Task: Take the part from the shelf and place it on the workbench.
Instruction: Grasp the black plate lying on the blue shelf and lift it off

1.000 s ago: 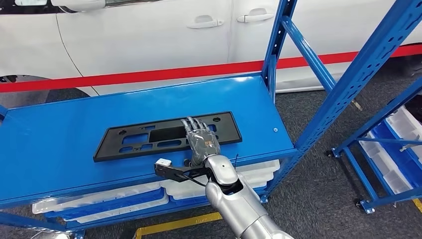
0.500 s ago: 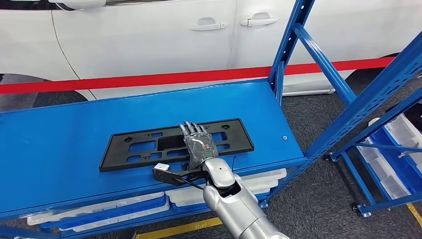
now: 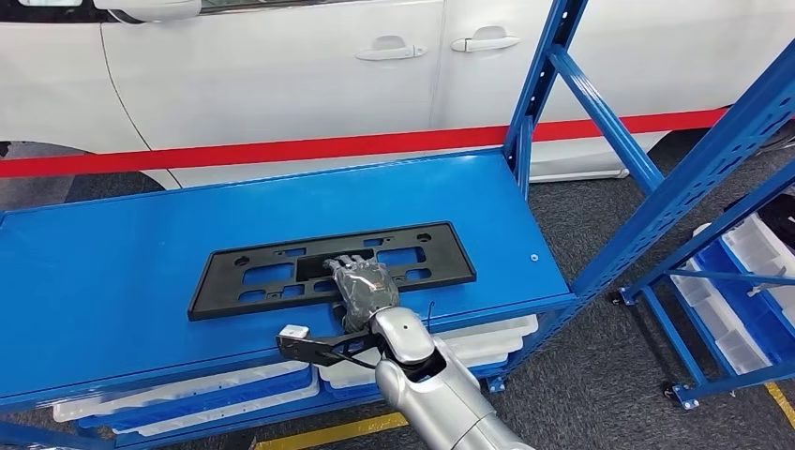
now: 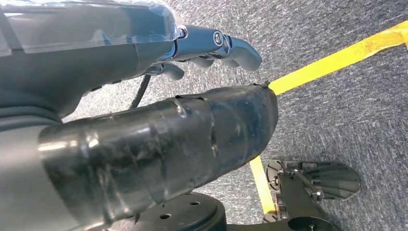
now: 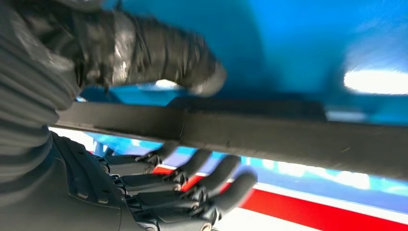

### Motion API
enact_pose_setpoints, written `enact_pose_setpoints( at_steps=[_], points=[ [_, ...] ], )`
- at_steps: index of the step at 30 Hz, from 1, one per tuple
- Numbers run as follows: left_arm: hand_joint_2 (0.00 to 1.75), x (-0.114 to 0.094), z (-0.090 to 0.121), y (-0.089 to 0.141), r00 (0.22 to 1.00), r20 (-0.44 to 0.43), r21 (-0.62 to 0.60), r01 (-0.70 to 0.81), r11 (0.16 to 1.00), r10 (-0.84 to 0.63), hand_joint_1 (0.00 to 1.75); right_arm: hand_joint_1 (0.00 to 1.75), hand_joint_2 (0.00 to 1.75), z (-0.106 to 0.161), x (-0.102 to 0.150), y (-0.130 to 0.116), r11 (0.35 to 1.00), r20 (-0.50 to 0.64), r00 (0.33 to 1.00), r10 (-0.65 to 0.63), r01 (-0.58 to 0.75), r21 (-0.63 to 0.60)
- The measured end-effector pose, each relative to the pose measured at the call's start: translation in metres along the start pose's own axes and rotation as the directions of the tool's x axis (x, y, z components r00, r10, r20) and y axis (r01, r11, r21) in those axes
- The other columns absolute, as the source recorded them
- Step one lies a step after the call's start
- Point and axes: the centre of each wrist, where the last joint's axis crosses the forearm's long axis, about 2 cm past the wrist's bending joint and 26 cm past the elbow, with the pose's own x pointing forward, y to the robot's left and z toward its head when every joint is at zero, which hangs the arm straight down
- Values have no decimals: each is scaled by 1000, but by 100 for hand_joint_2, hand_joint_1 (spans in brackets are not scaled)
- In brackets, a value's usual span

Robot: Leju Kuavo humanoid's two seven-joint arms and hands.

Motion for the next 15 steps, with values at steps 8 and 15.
enact_pose_setpoints(
  at_steps=[8, 15],
  points=[
    [0, 0, 0, 0, 1000, 0, 2, 0, 1000, 0, 0, 166, 175, -1, 8, 1, 1000, 45, 999, 12, -12, 3],
    [0, 0, 0, 0, 1000, 2, 1, 1, 1000, -1, 0, 174, 175, -2, 10, 0, 1000, 54, 998, 14, -14, 0]
  ],
)
